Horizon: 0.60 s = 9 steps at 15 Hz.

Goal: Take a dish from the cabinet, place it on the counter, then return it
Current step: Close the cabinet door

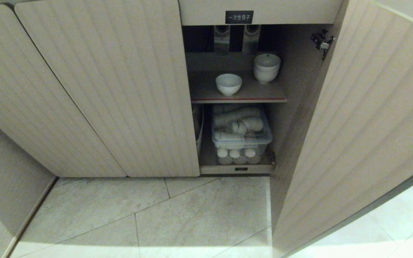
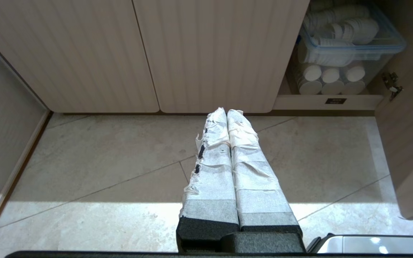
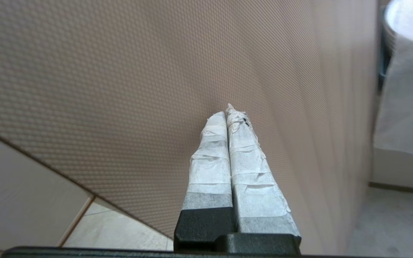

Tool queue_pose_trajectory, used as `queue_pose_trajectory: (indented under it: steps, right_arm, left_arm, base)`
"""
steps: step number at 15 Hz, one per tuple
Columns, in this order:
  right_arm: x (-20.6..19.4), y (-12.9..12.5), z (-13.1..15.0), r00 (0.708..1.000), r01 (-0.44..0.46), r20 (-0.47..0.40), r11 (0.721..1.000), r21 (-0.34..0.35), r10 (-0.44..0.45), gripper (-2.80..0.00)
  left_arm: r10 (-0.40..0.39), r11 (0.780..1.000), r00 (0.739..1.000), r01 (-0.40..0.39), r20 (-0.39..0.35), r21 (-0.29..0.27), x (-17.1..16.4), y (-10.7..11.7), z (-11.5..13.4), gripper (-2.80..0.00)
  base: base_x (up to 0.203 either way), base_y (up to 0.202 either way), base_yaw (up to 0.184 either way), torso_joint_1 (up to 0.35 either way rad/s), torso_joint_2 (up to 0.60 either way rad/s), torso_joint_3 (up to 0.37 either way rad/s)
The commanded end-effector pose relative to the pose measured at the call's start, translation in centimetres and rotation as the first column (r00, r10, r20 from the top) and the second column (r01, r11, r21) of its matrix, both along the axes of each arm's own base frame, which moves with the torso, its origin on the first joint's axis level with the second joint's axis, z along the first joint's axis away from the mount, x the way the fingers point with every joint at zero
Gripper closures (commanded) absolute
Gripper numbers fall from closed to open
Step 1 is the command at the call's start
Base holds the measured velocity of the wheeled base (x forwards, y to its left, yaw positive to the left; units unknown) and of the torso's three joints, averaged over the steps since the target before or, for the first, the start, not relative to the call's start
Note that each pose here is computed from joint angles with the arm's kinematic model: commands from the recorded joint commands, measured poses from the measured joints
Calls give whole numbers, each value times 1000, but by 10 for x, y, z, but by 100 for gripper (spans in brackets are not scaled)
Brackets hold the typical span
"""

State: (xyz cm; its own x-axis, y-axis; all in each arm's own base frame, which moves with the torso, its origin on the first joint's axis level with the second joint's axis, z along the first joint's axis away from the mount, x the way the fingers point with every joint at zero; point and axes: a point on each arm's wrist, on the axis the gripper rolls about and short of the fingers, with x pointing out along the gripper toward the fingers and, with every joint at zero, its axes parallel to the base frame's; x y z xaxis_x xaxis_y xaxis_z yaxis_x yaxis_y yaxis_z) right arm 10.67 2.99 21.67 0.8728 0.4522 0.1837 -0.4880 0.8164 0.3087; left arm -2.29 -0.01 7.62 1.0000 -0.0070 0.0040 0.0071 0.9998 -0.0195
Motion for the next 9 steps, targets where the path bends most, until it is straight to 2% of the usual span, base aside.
queue_pose_trajectory:
  steps: [1, 9]
  right_arm:
    - [11, 6, -2, 999, -29, -14, 1000, 1, 29, 0]
    - [41, 25, -4, 994, -106, 11, 994, 41, 105, 0]
  left_arm:
    - [-1, 1000, 1000, 1, 1, 0, 0, 0, 0, 0]
    - [1, 1000, 1000, -1, 1, 0, 0, 0, 0, 0]
  base:
    - [0, 0, 0, 0, 0, 0]
    - [0, 0, 0, 0, 0, 0]
